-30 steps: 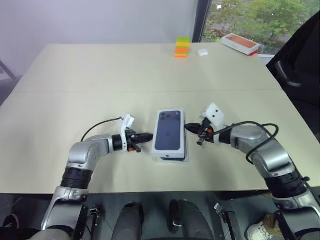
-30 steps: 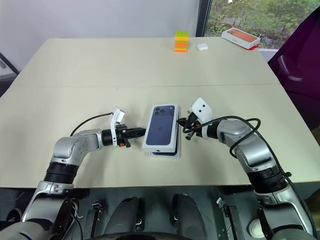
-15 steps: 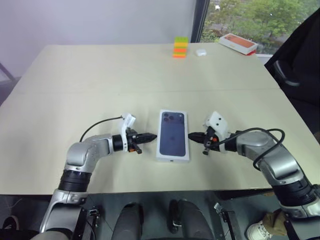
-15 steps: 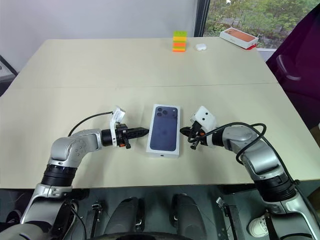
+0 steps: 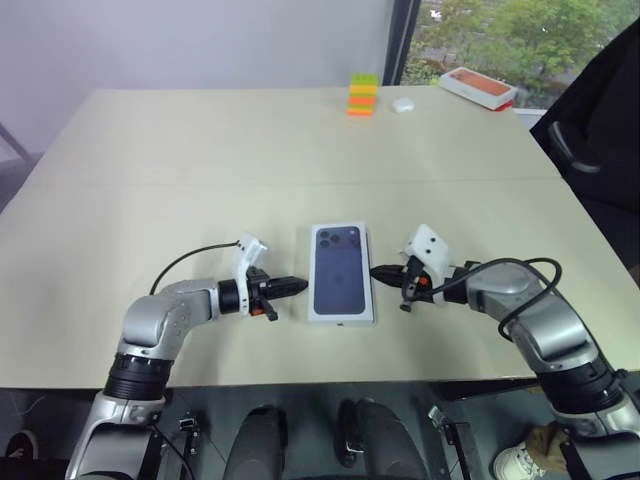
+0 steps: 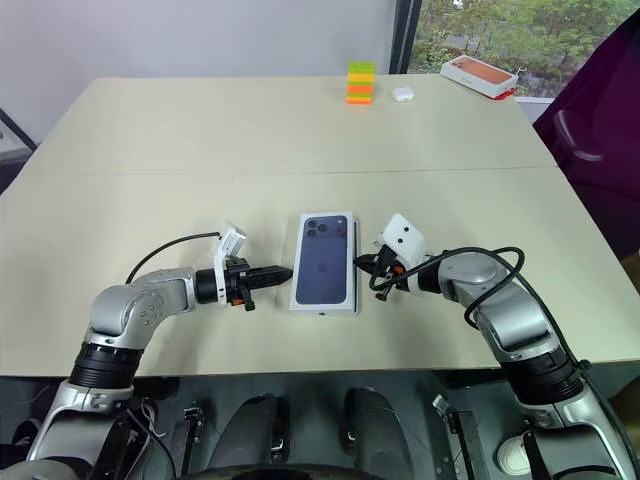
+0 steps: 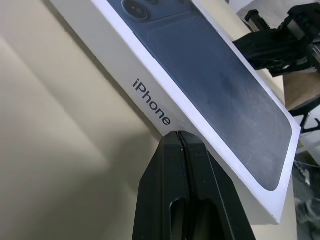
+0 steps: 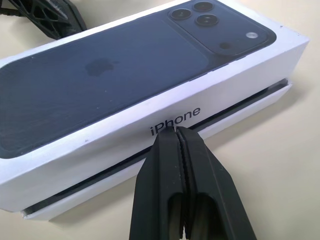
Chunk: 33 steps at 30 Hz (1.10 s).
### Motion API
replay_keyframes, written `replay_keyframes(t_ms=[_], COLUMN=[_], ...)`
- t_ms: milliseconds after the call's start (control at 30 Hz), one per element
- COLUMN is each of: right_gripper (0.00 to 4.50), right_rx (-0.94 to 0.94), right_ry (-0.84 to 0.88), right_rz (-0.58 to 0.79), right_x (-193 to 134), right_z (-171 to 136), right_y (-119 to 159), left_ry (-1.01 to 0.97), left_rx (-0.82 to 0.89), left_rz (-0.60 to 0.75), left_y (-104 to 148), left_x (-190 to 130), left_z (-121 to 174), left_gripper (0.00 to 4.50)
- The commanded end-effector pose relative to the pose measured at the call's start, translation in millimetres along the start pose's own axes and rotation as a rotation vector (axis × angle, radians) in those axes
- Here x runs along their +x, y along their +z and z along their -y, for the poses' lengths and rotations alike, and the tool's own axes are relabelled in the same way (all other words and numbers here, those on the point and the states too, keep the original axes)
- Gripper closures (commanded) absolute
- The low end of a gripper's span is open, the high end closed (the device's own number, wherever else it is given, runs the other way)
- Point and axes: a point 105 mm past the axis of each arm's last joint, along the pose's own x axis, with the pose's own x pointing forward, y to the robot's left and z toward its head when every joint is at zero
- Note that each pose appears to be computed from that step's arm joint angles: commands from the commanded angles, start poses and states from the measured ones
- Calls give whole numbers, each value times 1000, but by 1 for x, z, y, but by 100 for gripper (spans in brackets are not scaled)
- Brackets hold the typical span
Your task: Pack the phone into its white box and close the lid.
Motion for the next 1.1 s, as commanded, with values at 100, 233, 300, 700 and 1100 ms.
replay_keyframes(t_ms=[100, 233, 300, 700, 1100], right_gripper=[445, 445, 445, 445, 445], right_rx=[-23, -25, -39, -49, -87], right_ry=[-9, -14, -18, 9, -72], right_rz=[50, 28, 17, -17, -25], right_x=[-3, -5, -6, -4, -14], right_z=[4, 6, 6, -1, 29], right_y=[15, 8, 6, -3, 3], left_ry=[-34, -60, -66, -61, 18], left_rx=[68, 70, 73, 75, 139], left_rz=[34, 33, 29, 4, 49], left_y=[13, 15, 14, 12, 25], left_x=[13, 18, 18, 13, -13], left_z=[8, 14, 16, 14, -2], left_gripper=[450, 450, 450, 450, 450])
